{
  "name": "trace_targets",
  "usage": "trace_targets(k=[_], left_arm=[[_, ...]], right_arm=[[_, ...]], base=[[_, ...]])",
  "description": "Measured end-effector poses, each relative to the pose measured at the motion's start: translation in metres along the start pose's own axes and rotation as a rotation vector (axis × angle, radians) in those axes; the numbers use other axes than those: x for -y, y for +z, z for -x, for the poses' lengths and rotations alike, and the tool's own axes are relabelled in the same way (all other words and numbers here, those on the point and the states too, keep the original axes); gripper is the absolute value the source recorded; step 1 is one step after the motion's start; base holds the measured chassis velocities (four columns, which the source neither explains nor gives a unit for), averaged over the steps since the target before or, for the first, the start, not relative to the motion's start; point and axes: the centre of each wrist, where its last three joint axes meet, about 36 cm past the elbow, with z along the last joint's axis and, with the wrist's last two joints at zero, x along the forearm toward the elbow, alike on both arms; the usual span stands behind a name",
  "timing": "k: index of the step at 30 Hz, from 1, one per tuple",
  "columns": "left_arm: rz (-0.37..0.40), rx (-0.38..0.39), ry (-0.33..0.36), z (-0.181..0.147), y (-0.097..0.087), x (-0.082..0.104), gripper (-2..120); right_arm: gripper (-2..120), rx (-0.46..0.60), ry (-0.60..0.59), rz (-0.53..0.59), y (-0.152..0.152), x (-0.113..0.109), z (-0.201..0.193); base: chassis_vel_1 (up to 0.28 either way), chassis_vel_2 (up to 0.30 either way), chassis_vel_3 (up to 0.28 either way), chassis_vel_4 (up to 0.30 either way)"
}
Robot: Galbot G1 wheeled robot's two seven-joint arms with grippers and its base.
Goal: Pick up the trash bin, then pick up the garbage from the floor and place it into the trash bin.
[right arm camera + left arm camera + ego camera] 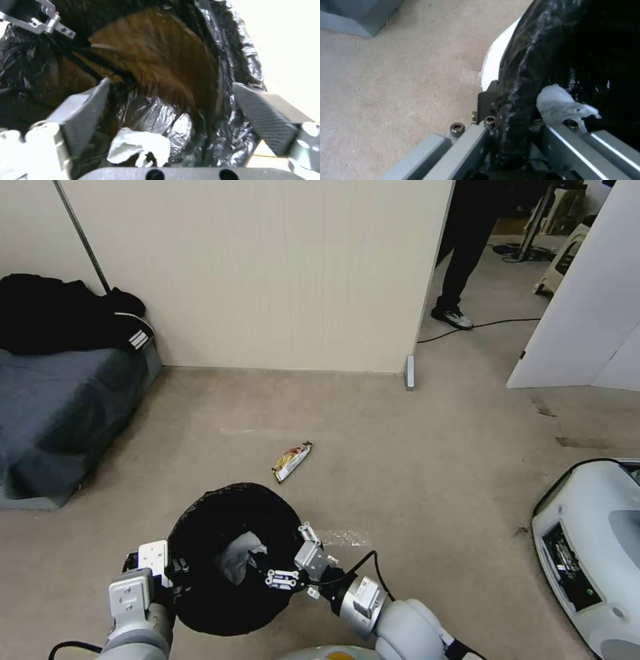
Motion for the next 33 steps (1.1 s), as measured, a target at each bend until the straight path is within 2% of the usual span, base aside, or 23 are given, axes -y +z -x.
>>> trace_targets(k=[2, 11, 14, 15, 17, 19, 21, 22, 24, 26, 30, 33], left_arm=[[0.002, 0.0, -0.002, 0.001, 0.0, 0.0, 0], [0.017, -0.007, -0.006, 0.007, 0.003, -0.002, 0], [0.034, -0.005, -0.014, 0.01, 0.004, -0.004, 0], [0.034, -0.005, -0.014, 0.01, 0.004, -0.004, 0], [0.041, 0.0, -0.016, 0.011, 0.003, -0.005, 0], [0.048, 0.008, -0.02, 0.013, 0.002, -0.007, 0], [0.049, 0.009, -0.02, 0.014, 0.002, -0.007, 0], [0.057, 0.023, -0.029, 0.016, 0.001, -0.008, 0], [0.058, 0.029, -0.031, 0.016, 0.0, -0.008, 0], [0.07, 0.046, -0.046, 0.018, -0.003, -0.01, 0], [0.105, 0.066, -0.094, 0.019, -0.006, -0.014, 0], [0.11, 0.068, -0.107, 0.018, -0.004, -0.015, 0]], right_arm=[[99, 0.003, 0.003, -0.014, -0.004, 0.005, -0.005], [100, 0.06, 0.035, -0.089, -0.03, 0.024, -0.026], [100, 0.118, 0.12, -0.136, -0.052, 0.042, -0.042], [100, 0.118, 0.12, -0.136, -0.052, 0.042, -0.042], [100, 0.148, 0.203, -0.132, -0.066, 0.045, -0.052], [100, 0.182, 0.301, -0.099, -0.075, 0.04, -0.059], [100, 0.185, 0.31, -0.094, -0.076, 0.039, -0.059], [100, 0.218, 0.397, -0.041, -0.078, 0.027, -0.06], [100, 0.23, 0.436, -0.014, -0.077, 0.021, -0.059], [100, 0.249, 0.505, 0.039, -0.075, 0.005, -0.055], [100, 0.244, 0.544, 0.06, -0.068, -0.008, -0.055], [100, 0.229, 0.565, 0.072, -0.062, -0.014, -0.057]], base=[[0.0, 0.0, 0.0, 0.0], [0.0, 0.0, 0.0, 0.0], [0.0, 0.0, 0.0, 0.0], [0.0, 0.0, 0.0, 0.0], [0.0, 0.0, 0.0, 0.0], [0.0, 0.0, 0.0, 0.0], [0.0, 0.0, 0.0, 0.0], [0.0, 0.0, 0.0, 0.0], [0.0, 0.0, 0.0, 0.0], [0.0, 0.0, 0.0, 0.0], [0.0, 0.0, 0.0, 0.0], [0.0, 0.0, 0.0, 0.0]])
